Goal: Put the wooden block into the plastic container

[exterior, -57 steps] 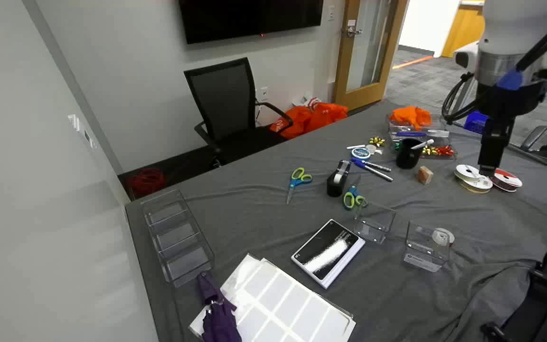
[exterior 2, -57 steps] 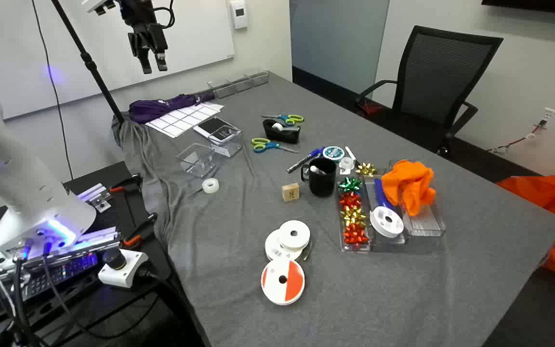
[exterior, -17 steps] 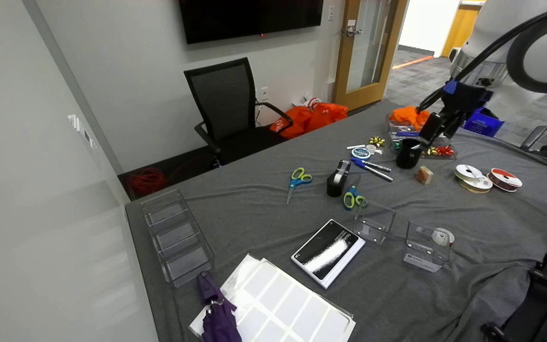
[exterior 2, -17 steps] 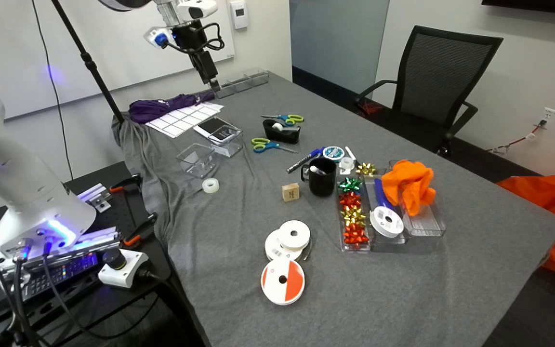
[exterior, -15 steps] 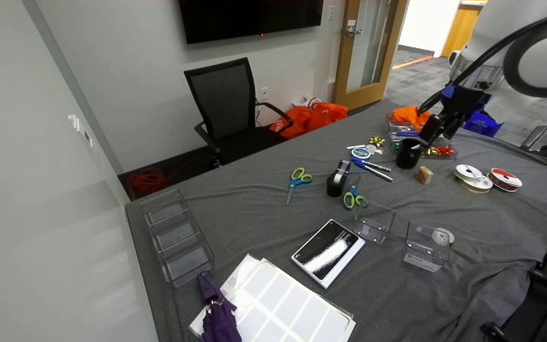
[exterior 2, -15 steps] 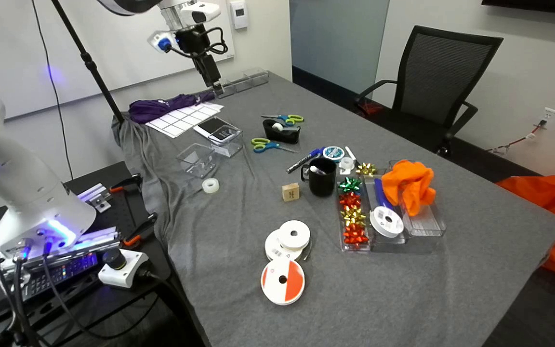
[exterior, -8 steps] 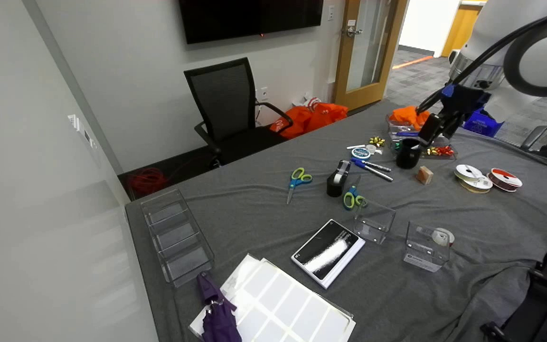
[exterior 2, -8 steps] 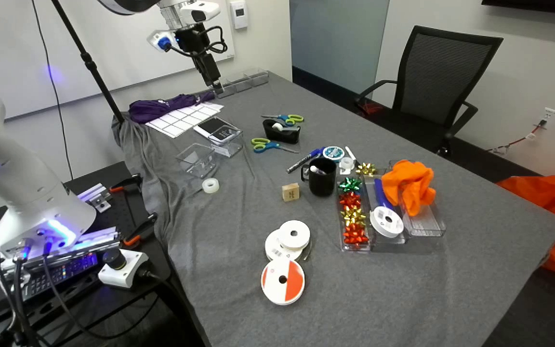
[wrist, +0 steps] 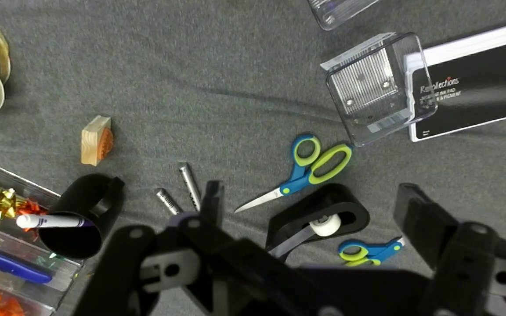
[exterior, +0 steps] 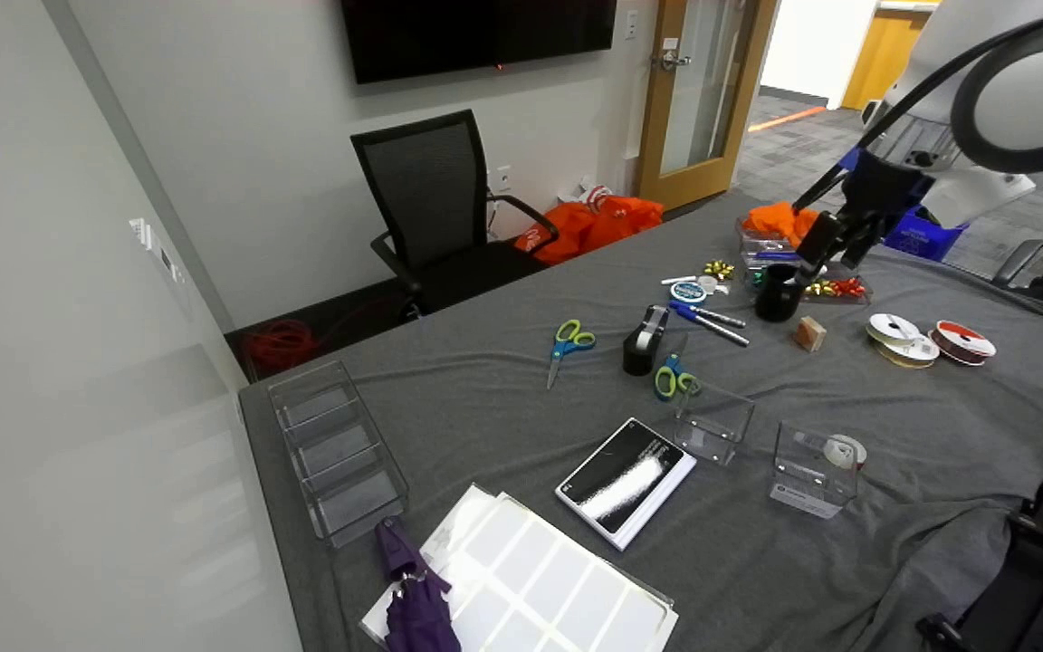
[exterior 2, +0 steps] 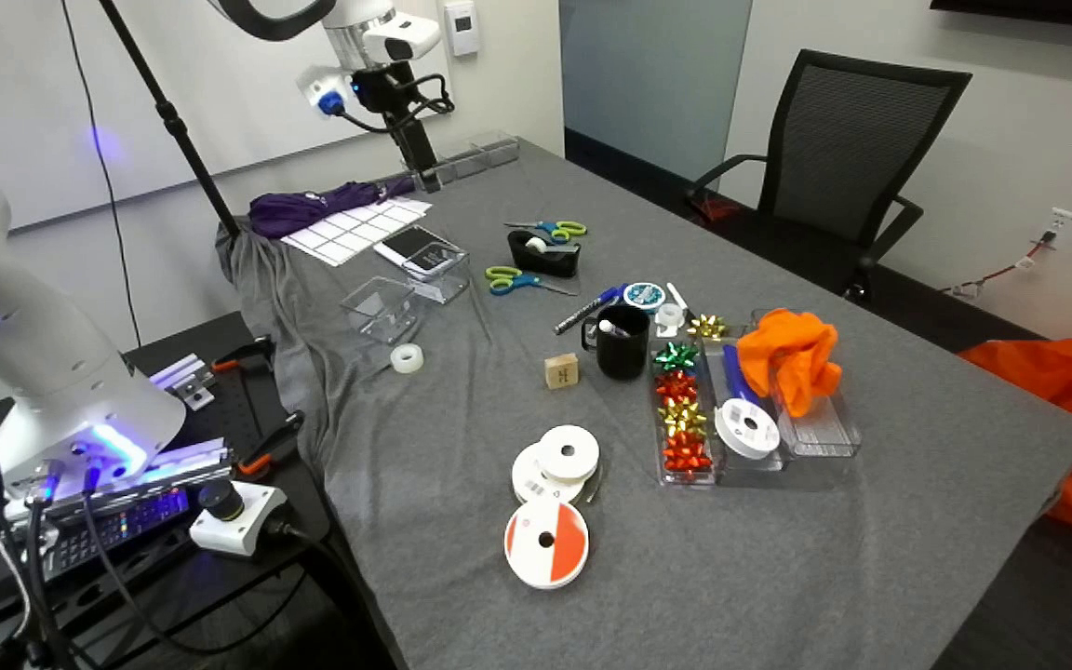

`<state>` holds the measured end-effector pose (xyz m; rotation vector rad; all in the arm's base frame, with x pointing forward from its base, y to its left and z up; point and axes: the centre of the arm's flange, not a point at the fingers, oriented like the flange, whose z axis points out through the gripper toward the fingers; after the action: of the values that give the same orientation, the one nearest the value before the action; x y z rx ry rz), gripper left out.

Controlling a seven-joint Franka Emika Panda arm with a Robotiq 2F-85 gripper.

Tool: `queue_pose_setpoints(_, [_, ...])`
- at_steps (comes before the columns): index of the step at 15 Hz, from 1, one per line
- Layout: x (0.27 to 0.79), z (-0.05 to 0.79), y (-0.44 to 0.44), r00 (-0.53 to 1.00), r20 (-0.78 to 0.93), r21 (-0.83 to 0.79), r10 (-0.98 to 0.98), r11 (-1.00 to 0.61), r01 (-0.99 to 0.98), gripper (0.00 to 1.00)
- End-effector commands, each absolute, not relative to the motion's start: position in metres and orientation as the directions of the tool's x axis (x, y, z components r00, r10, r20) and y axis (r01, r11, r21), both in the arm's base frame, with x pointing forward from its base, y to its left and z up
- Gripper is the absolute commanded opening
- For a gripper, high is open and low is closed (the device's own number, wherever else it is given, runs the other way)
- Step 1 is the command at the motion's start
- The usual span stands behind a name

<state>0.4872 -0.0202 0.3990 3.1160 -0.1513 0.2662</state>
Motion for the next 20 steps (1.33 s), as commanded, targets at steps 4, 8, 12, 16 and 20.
queue_pose_setpoints(4, [0.516,0.349,-0.080,0.968,0.176,-0.093,-0.177,-0.982,-0.163,1.00])
queue_pose_setpoints(8, [0.528,0.318,-0.108,0.948,0.182,-0.158,-0.261,-0.959,-0.234,1.00])
queue_pose_setpoints(12, [0.531,0.289,-0.134,0.934,0.213,-0.200,-0.288,-0.948,-0.247,1.00])
queue_pose_setpoints(16, [0.532,0.269,-0.160,0.928,0.249,-0.200,-0.276,-0.953,-0.230,1.00])
queue_pose_setpoints(20, [0.532,0.257,-0.182,0.943,0.280,-0.084,-0.178,-0.983,-0.161,1.00])
